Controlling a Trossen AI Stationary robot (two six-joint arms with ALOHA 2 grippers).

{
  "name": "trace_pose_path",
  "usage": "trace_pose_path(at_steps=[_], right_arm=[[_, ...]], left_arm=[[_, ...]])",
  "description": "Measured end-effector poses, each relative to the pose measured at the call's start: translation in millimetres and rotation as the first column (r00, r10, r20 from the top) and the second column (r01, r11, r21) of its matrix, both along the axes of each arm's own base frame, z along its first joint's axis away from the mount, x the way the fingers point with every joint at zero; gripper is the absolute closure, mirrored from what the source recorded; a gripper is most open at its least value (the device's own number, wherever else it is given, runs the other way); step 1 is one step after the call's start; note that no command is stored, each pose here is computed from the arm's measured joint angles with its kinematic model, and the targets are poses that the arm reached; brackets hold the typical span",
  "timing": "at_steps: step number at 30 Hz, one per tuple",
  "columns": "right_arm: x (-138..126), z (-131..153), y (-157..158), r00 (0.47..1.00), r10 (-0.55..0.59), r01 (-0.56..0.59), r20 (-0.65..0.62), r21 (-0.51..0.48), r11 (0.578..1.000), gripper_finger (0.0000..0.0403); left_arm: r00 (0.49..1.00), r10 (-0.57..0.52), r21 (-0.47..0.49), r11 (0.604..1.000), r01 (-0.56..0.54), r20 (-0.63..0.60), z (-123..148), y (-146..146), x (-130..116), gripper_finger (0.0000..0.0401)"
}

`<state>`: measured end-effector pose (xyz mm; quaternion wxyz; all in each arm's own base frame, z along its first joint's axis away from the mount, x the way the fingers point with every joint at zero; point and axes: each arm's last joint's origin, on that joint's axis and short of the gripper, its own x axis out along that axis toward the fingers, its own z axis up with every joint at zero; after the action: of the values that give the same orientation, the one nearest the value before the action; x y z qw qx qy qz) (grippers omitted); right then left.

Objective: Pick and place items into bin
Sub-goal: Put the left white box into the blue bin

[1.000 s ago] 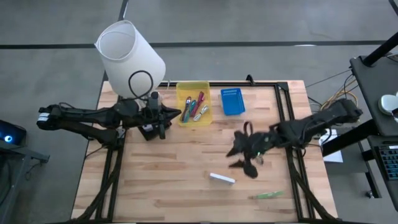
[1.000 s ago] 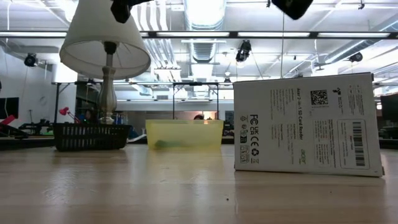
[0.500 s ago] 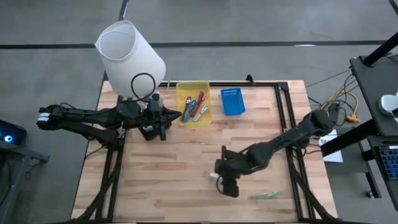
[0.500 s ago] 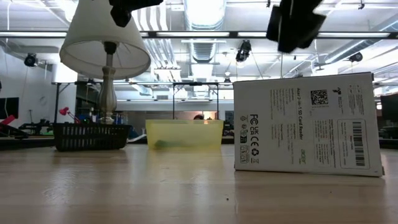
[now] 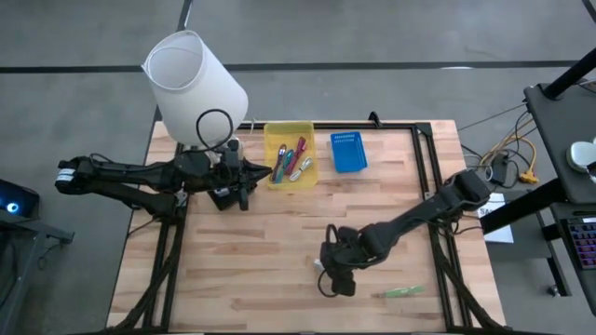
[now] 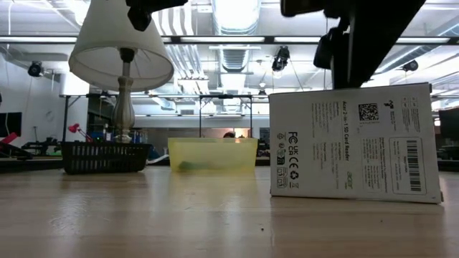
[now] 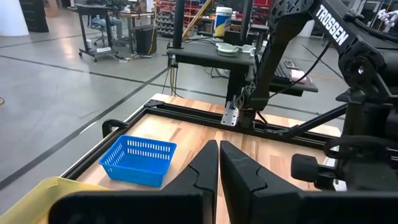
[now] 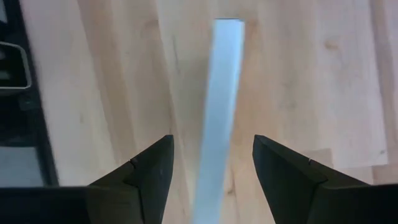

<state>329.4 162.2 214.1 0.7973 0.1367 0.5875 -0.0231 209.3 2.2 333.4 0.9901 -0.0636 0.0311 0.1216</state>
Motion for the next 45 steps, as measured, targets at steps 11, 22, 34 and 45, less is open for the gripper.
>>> trace_pose_path(at_steps=[11,22,34,45], right_arm=[[1.9,-13.5,-0.5,0.998,-0.009,0.008,-0.058,-0.014,1.0,0.0213],[6.3,-11.9,-18.9,0.99,-0.105,0.105,-0.091,-0.004,0.994,0.0371],[-8.2,33.6,-164.8,0.876,-0.481,0.44,-0.036,-0.347,0.828,0.0371],[-52.5,70.0,-312.0,0.577,-0.81,0.816,0.108,-0.117,0.566,0.0371]], left_arm=[[1.0,-0.005,0.049,0.999,0.006,-0.013,-0.2,-0.1,-0.1,0.0401],[1.0,-0.004,0.049,0.999,0.005,-0.016,-1.2,0.0,0.2,0.0401],[1.0,-0.004,0.048,0.999,0.005,-0.016,-1.2,0.0,0.2,0.0401],[1.0,-0.004,0.047,0.999,0.005,-0.016,-1.4,0.0,0.3,0.0401]])
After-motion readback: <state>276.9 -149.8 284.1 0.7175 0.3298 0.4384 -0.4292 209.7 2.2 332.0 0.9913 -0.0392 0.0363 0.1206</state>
